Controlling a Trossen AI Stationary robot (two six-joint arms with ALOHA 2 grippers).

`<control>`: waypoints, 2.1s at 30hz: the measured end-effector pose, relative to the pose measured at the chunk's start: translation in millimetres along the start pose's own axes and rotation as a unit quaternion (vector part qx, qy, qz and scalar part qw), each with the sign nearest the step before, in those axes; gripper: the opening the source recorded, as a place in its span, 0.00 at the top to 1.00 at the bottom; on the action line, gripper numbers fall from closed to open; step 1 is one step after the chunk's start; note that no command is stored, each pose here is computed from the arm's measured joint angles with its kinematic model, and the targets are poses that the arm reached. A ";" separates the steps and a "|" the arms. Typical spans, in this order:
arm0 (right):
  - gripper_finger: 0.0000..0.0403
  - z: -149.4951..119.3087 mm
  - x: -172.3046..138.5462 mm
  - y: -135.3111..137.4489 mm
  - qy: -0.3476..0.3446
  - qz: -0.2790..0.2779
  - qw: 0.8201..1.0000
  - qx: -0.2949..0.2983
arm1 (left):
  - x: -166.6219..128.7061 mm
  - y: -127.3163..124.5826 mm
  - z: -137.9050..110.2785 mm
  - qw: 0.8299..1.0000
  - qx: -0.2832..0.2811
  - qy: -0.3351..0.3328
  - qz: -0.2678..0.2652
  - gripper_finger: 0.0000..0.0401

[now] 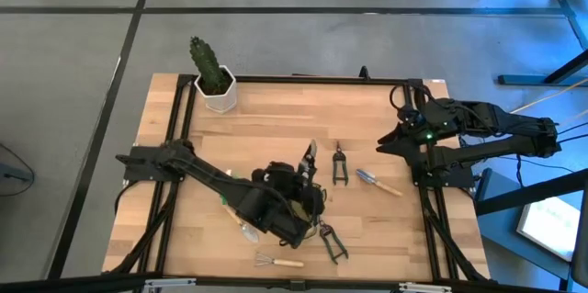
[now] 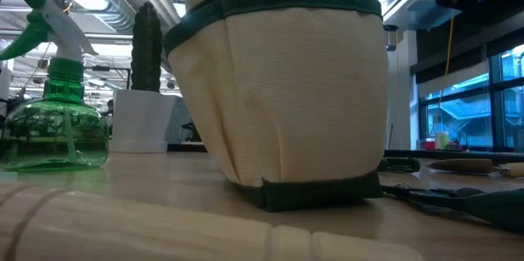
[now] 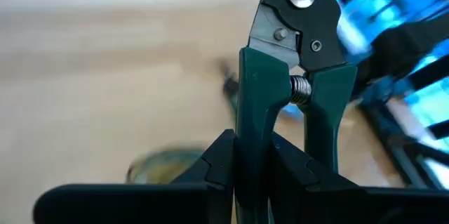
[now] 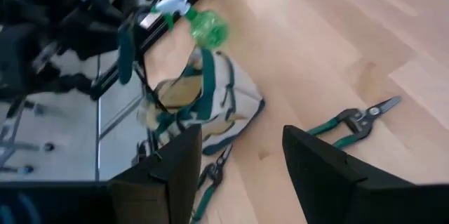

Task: Pick & Place Garden tools in Gardening bag
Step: Put the shear scissors into the gardening bag

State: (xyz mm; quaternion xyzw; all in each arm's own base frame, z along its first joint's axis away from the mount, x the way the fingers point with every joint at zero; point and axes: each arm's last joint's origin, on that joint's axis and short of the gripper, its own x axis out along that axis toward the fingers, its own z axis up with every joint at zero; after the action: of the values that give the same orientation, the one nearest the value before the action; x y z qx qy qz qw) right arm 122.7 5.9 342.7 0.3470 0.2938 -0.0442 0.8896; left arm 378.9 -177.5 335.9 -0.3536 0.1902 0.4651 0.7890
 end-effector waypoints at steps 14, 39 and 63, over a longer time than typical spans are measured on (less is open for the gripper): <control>0.50 -1.5 -4.9 -0.8 -0.006 0.002 0.999 -0.033 | 4.2 -0.8 -29.7 0.998 -0.045 0.046 0.029 0.88; 0.50 -0.8 -4.0 -0.2 -0.006 0.004 0.999 -0.037 | -25.3 -1.9 -3.8 0.956 -0.065 0.283 0.025 0.88; 0.50 0.2 -4.0 0.4 -0.013 0.005 0.999 -0.049 | -4.2 -1.5 21.4 0.906 -0.052 0.418 0.052 0.88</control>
State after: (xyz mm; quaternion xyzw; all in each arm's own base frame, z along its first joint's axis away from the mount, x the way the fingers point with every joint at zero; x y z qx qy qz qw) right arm 119.6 5.6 345.2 0.3042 0.2823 -0.0301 0.9093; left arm 377.5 -164.8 353.6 -0.5457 0.4960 0.3239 0.5927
